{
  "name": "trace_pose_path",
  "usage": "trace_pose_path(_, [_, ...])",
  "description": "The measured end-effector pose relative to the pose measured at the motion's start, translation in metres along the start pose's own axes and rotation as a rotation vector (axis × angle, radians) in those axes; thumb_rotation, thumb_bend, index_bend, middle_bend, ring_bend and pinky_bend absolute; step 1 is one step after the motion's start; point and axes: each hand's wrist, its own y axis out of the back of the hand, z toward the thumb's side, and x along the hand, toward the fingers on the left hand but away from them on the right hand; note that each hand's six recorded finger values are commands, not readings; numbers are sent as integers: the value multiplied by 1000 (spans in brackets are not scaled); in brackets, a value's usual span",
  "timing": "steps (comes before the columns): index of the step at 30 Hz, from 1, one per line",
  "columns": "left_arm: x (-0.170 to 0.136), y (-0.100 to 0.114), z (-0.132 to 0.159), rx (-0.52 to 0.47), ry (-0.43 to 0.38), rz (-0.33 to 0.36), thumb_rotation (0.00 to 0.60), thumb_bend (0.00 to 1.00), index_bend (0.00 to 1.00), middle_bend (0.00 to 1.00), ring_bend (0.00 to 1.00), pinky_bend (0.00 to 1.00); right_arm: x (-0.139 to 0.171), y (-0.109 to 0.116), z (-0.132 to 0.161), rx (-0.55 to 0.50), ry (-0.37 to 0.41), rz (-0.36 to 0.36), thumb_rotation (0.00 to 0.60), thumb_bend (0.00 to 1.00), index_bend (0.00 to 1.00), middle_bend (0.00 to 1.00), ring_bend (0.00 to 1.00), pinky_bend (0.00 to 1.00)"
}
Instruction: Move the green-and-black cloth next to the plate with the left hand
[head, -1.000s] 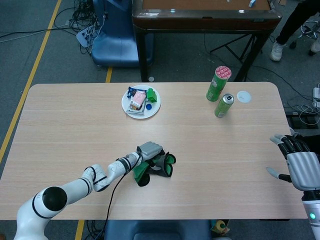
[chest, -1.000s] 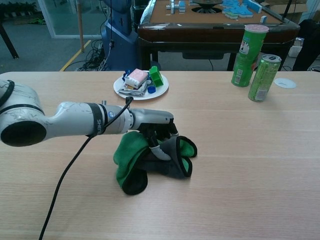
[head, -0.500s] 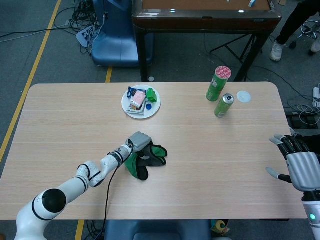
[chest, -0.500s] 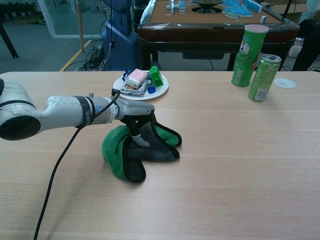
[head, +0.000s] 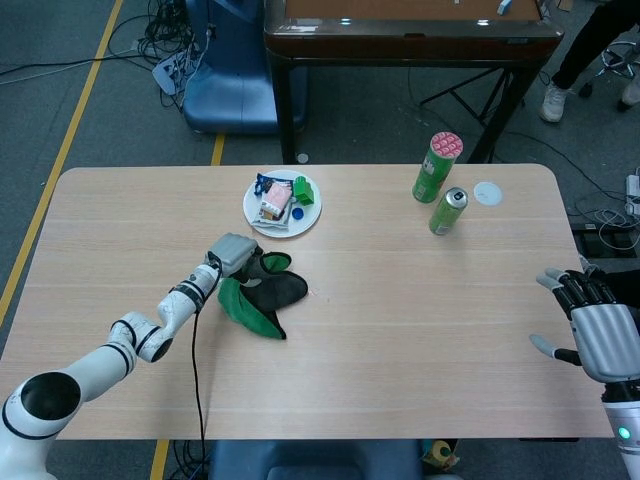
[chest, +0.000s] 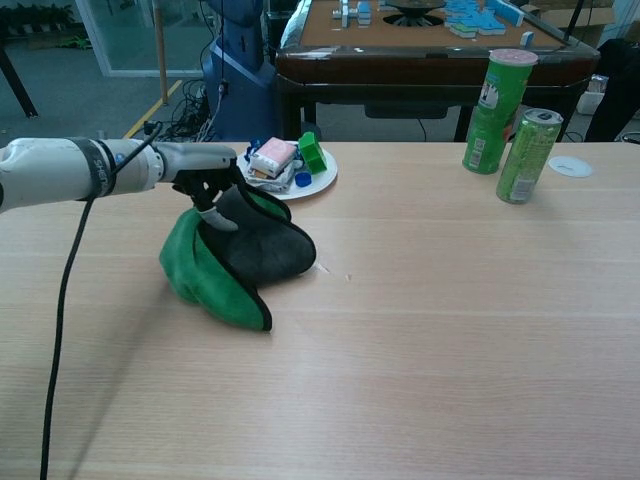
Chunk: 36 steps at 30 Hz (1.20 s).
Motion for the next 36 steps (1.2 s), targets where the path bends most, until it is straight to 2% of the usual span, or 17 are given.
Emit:
trace_pose_path(6, [-15, 16, -22, 33, 38, 57, 600, 234, 614, 696, 706, 897, -3, -1, 3, -6, 18, 0, 600, 168, 239, 223, 169, 217])
trace_pose_path(10, [-22, 32, -34, 75, 72, 131, 600, 234, 616, 697, 706, 897, -3, 0, 3, -6, 21, -4, 600, 168, 238, 223, 169, 217])
trace_pose_path(13, [-27, 43, -43, 70, 103, 187, 600, 233, 608, 692, 696, 889, -2, 0, 3, -7, 21, -6, 600, 168, 239, 223, 169, 217])
trace_pose_path(16, [-29, 43, -50, 56, 126, 182, 600, 234, 515, 590, 550, 791, -1, 0, 4, -8, 21, -5, 600, 168, 238, 223, 169, 217])
trace_pose_path(19, [-29, 35, -56, 45, 146, 134, 600, 233, 299, 349, 328, 585, -1, 0, 4, -9, 22, -5, 600, 168, 238, 223, 169, 217])
trace_pose_path(21, [-30, 28, -58, 29, 155, 95, 600, 232, 201, 236, 236, 460, -2, 0, 5, -9, 23, -5, 600, 168, 238, 223, 169, 217])
trace_pose_path(23, [-32, 21, -60, 9, 162, 52, 600, 232, 135, 167, 174, 353, -2, 0, 4, -8, 23, -5, 600, 168, 238, 223, 169, 217])
trace_pose_path(26, [-35, 20, -60, -6, 160, 44, 600, 232, 116, 148, 153, 302, -2, 0, 4, -8, 24, -4, 600, 168, 239, 223, 169, 217])
trace_pose_path(36, [-62, 34, -76, -84, 152, 143, 600, 232, 119, 142, 153, 272, -6, -3, 5, -11, 31, 0, 600, 168, 238, 223, 169, 217])
